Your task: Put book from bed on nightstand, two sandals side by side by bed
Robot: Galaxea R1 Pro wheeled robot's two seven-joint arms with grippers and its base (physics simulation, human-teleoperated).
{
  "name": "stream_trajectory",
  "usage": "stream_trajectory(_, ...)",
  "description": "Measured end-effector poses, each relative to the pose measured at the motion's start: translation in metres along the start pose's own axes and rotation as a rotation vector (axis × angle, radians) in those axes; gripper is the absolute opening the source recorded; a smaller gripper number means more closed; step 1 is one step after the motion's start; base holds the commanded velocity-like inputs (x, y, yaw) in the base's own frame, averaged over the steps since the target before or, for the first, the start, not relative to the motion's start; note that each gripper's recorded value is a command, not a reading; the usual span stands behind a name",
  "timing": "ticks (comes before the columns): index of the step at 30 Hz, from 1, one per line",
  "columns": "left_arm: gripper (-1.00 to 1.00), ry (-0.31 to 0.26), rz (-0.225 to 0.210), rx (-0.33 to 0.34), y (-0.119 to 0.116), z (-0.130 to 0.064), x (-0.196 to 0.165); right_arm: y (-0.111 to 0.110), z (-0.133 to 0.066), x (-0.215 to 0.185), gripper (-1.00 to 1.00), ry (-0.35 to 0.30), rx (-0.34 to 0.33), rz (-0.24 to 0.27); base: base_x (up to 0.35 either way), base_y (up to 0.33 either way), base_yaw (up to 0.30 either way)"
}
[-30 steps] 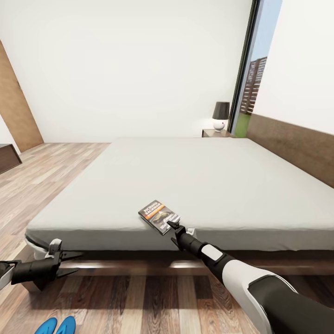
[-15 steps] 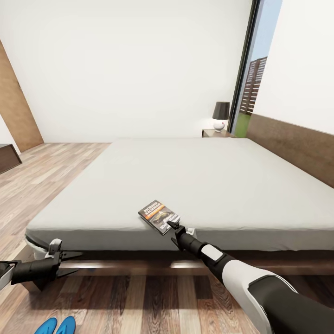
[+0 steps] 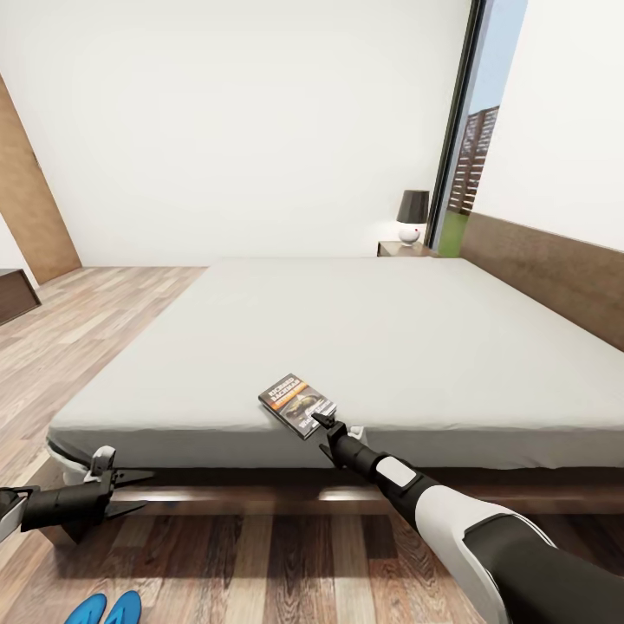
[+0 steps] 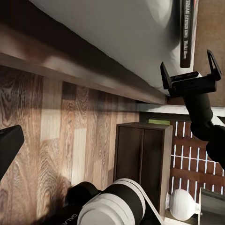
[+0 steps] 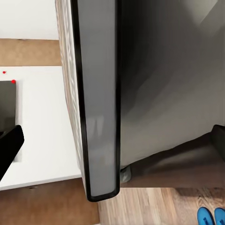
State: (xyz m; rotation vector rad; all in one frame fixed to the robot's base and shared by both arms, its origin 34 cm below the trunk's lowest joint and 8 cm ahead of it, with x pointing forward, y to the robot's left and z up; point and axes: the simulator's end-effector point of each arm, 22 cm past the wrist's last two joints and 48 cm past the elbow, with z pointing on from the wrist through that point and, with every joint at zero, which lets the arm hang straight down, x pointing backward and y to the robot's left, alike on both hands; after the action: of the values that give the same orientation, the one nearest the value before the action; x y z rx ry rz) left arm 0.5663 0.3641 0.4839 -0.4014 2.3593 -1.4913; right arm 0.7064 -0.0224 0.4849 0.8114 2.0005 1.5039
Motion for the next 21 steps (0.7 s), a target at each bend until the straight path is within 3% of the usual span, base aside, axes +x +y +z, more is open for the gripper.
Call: stream_trajectory(21,1.0,-0.001,0.0,0.0,0.0001,-0.0005,-0.0001,-0.0005,0.0,0.0,1.0,0.0,0.002,0.0,0.0,0.0,0.0)
